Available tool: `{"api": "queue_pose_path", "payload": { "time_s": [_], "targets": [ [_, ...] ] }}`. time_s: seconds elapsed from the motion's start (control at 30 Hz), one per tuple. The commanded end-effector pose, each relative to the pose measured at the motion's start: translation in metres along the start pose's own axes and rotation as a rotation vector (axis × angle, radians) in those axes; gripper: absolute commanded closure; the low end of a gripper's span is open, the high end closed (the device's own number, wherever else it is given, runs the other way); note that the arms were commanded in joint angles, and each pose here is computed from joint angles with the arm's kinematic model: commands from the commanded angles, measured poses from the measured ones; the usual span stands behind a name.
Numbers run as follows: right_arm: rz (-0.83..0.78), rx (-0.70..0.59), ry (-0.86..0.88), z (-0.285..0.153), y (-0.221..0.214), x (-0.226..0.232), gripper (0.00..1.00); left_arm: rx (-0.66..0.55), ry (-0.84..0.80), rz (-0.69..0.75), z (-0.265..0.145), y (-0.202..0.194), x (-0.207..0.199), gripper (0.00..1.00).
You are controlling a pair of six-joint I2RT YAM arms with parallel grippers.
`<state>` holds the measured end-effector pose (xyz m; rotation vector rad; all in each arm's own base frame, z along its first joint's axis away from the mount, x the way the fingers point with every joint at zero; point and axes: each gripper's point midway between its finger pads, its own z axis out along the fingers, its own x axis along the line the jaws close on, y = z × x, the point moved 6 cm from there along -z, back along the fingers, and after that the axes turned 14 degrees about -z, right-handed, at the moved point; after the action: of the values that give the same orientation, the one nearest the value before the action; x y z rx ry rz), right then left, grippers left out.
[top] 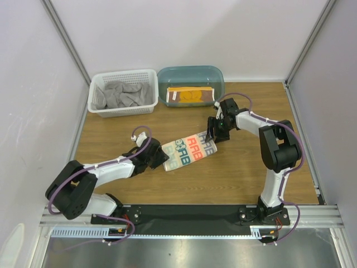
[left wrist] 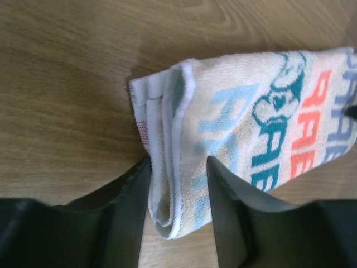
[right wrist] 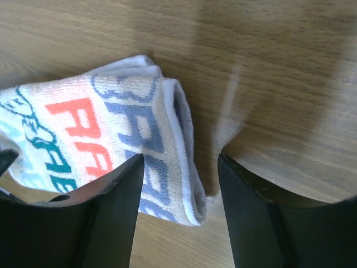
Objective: Fold and stack the towels
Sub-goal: Neatly place the folded towel into the bin
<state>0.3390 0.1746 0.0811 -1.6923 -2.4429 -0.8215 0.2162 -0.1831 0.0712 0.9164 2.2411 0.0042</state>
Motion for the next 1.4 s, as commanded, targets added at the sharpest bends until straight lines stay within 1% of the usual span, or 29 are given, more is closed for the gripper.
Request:
{"api": "queue_pose_path", "payload": {
  "time_s": [0.0,0.03,0.07,0.13,0.17,0.23,0.27,0.33,0.4,0.43,0.53,0.57,0.63,0.83,0.87,0.93,0.97,1.03,1.07,1.13,1.17,1.23,1.27,1.3,1.33,1.37],
  "targets": [
    [0.007,-0.015,0.011,0.009,-0.002,-0.001,0.39,-0.050,0.034,0.028,0.009,0.004,0.011,0.55],
    [0.010,-0.011,0.011,0.010,-0.005,-0.001,0.39,-0.059,0.050,0.043,0.012,0.004,0.014,0.60],
    [0.011,-0.012,0.012,0.011,-0.005,-0.002,0.40,-0.057,0.058,0.067,0.014,0.004,0.017,0.71],
    [0.021,-0.010,0.006,0.013,-0.007,-0.003,0.42,-0.057,0.046,0.093,0.019,0.004,0.015,0.79],
    [0.027,-0.009,0.004,0.014,-0.009,-0.003,0.45,-0.051,0.041,0.118,0.020,0.003,0.014,0.86],
    [0.041,-0.005,0.010,0.012,-0.010,-0.002,0.50,-0.052,0.053,0.147,0.023,0.004,0.015,0.93],
    [0.050,0.005,0.009,0.014,-0.016,-0.002,0.51,-0.059,0.048,0.173,0.024,0.006,0.011,1.00],
    [0.063,0.004,0.010,0.013,-0.021,-0.001,0.53,-0.072,0.057,0.192,0.025,0.008,0.010,1.00],
    [0.072,0.020,0.012,0.015,-0.030,-0.002,0.62,-0.088,0.064,0.218,0.026,0.012,0.006,1.00],
    [0.078,0.032,0.010,0.017,-0.033,-0.003,0.77,-0.094,0.063,0.223,0.026,0.014,0.003,1.00],
    [0.083,0.044,0.031,0.019,-0.036,-0.001,0.92,-0.089,0.086,0.247,0.028,0.016,0.000,1.00],
    [0.085,0.038,0.039,0.017,-0.034,0.001,1.00,-0.090,0.080,0.257,0.029,0.018,-0.005,1.00],
    [0.085,0.024,0.047,0.011,-0.028,0.004,1.00,-0.088,0.084,0.259,0.031,0.023,-0.007,1.00],
    [0.038,-0.108,0.010,-0.030,0.017,0.016,1.00,-0.151,-0.013,0.322,0.021,0.050,-0.049,1.00],
    [0.032,-0.130,0.001,-0.036,0.024,0.017,1.00,-0.163,-0.046,0.351,0.017,0.057,-0.064,1.00],
    [0.032,-0.167,-0.018,-0.047,0.037,0.017,1.00,-0.175,-0.051,0.373,0.015,0.065,-0.076,1.00],
    [0.022,-0.211,-0.018,-0.055,0.052,0.020,1.00,-0.186,-0.090,0.391,0.009,0.073,-0.095,1.00],
    [0.036,-0.247,-0.018,-0.064,0.067,0.017,1.00,-0.198,-0.100,0.412,0.007,0.083,-0.107,1.00],
    [0.028,-0.286,-0.011,-0.071,0.081,0.018,1.00,-0.207,-0.134,0.412,0.004,0.089,-0.125,1.00],
    [0.051,-0.305,-0.006,-0.076,0.095,0.011,1.00,-0.213,-0.154,0.410,0.003,0.102,-0.139,1.00],
    [0.039,-0.347,0.008,-0.089,0.112,0.013,1.00,-0.210,-0.179,0.406,0.003,0.108,-0.154,1.00],
    [0.043,-0.361,0.014,-0.095,0.125,0.009,1.00,-0.218,-0.203,0.398,0.001,0.123,-0.169,1.00],
    [0.044,-0.373,0.010,-0.097,0.134,0.002,1.00,-0.238,-0.244,0.395,-0.006,0.133,-0.187,1.00],
    [0.020,-0.429,0.013,-0.112,0.155,0.005,1.00,-0.237,-0.254,0.394,-0.003,0.141,-0.193,1.00],
    [0.014,-0.452,0.011,-0.119,0.165,0.003,1.00,-0.245,-0.267,0.406,-0.001,0.147,-0.200,1.00],
    [0.017,-0.453,0.002,-0.113,0.173,-0.006,1.00,-0.274,-0.315,0.408,-0.009,0.157,-0.219,1.00]
  ]
}}
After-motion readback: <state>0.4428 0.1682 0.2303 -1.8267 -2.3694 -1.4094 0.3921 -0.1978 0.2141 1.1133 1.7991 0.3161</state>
